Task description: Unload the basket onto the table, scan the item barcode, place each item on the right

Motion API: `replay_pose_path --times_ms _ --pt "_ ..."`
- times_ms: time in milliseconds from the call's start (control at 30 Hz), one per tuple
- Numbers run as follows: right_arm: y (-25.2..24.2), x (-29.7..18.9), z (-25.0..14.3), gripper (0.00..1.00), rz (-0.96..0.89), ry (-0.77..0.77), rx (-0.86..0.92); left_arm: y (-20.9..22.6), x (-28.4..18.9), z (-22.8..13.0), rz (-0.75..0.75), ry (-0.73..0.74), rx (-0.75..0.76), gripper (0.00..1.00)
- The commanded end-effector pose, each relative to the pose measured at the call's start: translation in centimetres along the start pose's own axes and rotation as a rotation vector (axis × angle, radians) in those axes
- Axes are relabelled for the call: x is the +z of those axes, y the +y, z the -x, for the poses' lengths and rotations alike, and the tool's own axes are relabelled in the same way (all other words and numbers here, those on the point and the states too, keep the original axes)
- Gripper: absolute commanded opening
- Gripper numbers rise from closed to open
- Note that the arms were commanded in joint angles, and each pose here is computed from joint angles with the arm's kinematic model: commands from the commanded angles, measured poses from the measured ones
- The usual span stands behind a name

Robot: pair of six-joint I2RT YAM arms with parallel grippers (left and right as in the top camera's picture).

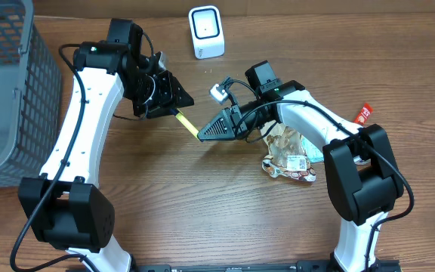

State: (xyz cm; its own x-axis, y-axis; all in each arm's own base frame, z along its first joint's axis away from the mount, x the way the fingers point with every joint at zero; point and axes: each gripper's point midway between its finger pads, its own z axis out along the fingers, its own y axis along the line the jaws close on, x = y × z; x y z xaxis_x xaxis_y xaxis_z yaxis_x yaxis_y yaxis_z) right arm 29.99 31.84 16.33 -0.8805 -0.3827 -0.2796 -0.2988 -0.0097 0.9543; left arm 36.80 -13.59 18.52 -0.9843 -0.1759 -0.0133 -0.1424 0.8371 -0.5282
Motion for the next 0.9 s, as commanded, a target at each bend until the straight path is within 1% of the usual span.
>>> replay_pose_path --times_ms 0,133,200,467,633,667,767,867 --pt "-1.3 -0.4 0.9 0.11 -0.132 -0.028 0.055 -0.6 0.0 -0.4 -0.02 0.015 -0.022 0.38" --pt "-1.3 -0.4 1.8 0.11 -0.136 -0.049 0.053 -0.5 0.0 -0.3 -0.015 0.009 -0.023 0.35" --pt "-1.3 -0.4 2.1 0.11 -0.135 -0.055 0.052 -0.6 0.0 -0.2 -0.017 0.004 -0.02 0.32" --pt "-2.3 -0.5 2.8 0.11 -0.199 -0.085 0.085 -0.7 0.0 0.2 -0.024 -0.011 -0.028 0.31" --pt "-2.3 -0.5 2.8 0.11 -0.202 -0.085 0.084 -0.8 0.0 0.5 -0.028 -0.021 -0.022 0.2" --pt "-2.3 -0.4 2.8 0.11 -0.201 -0.084 0.083 -0.9 0.0 0.5 -0.029 -0.023 -0.02 0.16" --pt "-2.3 -0.4 2.8 0.11 -0.201 -0.085 0.081 -0.9 0.0 0.7 -0.031 -0.028 -0.017 0.09" --pt "-2.3 -0.4 2.9 0.11 -0.201 -0.085 0.078 -0.9 0.0 0.7 -0.032 -0.03 -0.016 0.07"
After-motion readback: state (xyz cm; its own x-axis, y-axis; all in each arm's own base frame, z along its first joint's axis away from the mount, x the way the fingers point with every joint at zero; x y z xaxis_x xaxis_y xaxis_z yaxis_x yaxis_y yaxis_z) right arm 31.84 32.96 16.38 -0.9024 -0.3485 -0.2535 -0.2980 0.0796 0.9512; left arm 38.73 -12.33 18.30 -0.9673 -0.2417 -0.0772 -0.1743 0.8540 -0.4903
